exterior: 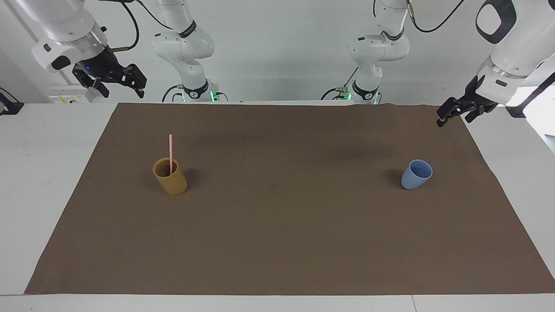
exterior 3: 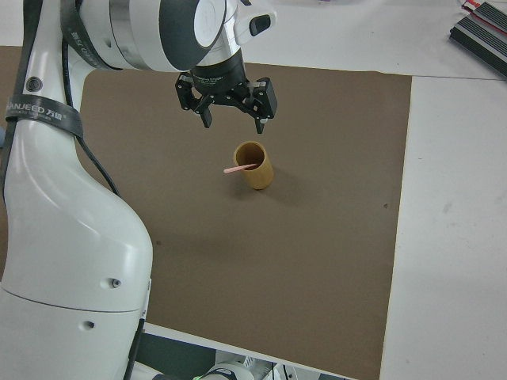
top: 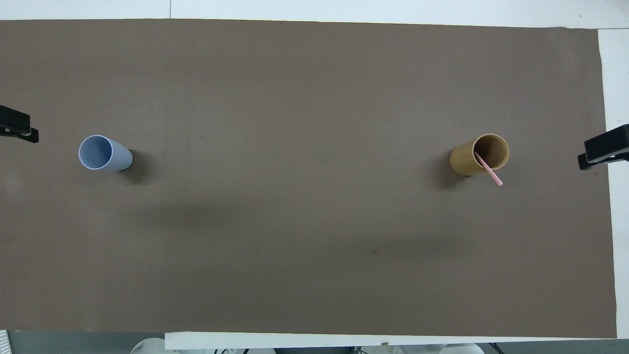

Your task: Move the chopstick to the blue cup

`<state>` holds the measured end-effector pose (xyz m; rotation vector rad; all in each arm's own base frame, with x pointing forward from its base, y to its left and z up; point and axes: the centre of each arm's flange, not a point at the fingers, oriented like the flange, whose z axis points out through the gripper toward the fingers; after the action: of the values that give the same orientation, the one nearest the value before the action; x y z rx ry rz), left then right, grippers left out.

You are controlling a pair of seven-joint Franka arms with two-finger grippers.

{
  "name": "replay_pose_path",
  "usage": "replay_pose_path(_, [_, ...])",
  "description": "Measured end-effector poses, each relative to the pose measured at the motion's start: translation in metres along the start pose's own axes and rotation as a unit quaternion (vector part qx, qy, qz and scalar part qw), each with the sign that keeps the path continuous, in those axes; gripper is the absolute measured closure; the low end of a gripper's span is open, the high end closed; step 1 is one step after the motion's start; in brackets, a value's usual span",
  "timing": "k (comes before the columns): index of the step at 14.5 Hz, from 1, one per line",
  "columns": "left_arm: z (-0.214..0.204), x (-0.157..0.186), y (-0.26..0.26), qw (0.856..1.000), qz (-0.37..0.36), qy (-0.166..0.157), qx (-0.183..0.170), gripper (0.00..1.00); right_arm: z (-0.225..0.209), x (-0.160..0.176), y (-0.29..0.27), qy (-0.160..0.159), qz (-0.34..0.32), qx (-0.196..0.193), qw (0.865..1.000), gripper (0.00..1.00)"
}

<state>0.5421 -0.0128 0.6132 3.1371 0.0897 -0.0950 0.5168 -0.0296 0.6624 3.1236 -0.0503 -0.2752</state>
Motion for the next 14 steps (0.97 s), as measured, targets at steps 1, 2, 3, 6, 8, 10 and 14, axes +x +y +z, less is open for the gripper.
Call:
replay_pose_path(1, [-0.001,0.001,0.0,1.0,0.0,0.001,0.0,0.02,0.0,0.0,0.0,0.0,0.0,0.0,1.0,0.0])
replay_pose_path(2, [-0.003,0.003,0.0,1.0,0.0,0.004,0.0,0.02,0.0,0.0,0.0,0.0,0.0,0.0,1.0,0.0])
replay_pose_path(3, [-0.004,0.006,0.0,1.0,-0.001,0.005,0.0,0.02,0.0,0.0,0.0,0.0,0.0,0.0,1.0,0.0])
replay_pose_path(6, [-0.004,0.01,0.001,1.0,-0.001,0.006,0.0,0.01,0.0,0.0,0.0,0.0,0.0,0.0,1.0,0.0])
replay_pose_path(8, [-0.004,0.01,0.001,1.0,-0.001,0.005,0.0,0.01,0.0,0.0,0.0,0.0,0.0,0.0,1.0,0.0])
replay_pose_path(10, [-0.004,0.01,0.0,1.0,-0.001,0.005,0.0,0.01,0.0,0.0,0.0,0.0,0.0,0.0,1.0,0.0])
replay_pose_path(14, [-0.003,0.012,-0.011,1.0,-0.008,0.008,-0.001,0.0,0.0,0.0,0.0,-0.001,0.0,0.0,1.0,0.0])
